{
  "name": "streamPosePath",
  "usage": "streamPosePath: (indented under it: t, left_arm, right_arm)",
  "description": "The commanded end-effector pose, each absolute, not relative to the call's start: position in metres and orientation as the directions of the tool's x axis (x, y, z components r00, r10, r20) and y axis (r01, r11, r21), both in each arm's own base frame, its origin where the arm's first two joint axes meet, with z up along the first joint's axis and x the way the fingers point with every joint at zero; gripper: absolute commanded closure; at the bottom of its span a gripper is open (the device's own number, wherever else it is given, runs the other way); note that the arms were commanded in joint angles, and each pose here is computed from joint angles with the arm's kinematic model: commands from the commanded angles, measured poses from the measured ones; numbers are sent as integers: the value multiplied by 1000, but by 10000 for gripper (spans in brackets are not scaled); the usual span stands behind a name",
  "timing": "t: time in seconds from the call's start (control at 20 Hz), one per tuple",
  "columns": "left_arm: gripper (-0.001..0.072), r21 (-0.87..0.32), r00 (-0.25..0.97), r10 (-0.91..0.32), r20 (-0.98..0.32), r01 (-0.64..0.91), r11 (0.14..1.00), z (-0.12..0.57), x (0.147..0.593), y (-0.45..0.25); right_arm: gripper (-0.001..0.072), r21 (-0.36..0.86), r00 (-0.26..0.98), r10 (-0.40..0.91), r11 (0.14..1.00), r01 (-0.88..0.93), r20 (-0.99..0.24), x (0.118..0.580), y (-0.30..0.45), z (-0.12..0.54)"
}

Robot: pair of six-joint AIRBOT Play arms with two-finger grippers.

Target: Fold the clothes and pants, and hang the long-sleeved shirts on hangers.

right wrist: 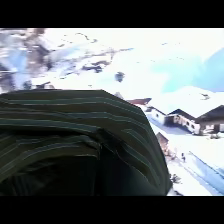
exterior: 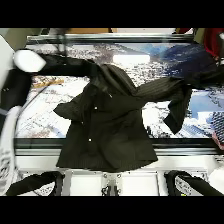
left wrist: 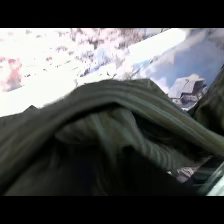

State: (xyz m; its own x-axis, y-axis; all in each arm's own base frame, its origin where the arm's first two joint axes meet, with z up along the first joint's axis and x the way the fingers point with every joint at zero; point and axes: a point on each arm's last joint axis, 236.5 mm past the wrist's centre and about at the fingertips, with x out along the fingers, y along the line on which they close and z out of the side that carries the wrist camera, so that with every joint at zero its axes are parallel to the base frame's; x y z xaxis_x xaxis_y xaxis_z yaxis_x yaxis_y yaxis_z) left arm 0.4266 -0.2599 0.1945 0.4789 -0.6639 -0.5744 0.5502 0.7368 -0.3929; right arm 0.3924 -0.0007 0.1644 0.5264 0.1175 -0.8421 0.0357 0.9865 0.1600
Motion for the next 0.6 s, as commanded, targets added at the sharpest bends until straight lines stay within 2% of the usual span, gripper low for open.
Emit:
streamPosePath:
  t: [0.0,0.1,0.15,0.3,0.55]
  left_arm:
    - [78,-402,469,-640,-609,513,758,141,476,-274]
    - [79,-422,481,-620,-620,462,780,148,500,-245]
    - [79,-413,470,-600,-647,445,794,147,503,-226]
    - [79,-249,423,-398,-814,366,897,107,496,-152]
    - [79,-289,288,-344,-894,218,932,13,480,-116]
  right_arm:
    - [643,108,521,17,984,145,-853,432,-41,120]
    - [70,145,555,-4,964,225,-832,440,-63,123]
    - [33,146,561,-17,959,244,-828,437,-72,126]
    - [33,107,576,-24,975,193,-817,424,-76,143]
    - [34,212,545,178,977,-1,-819,406,-17,152]
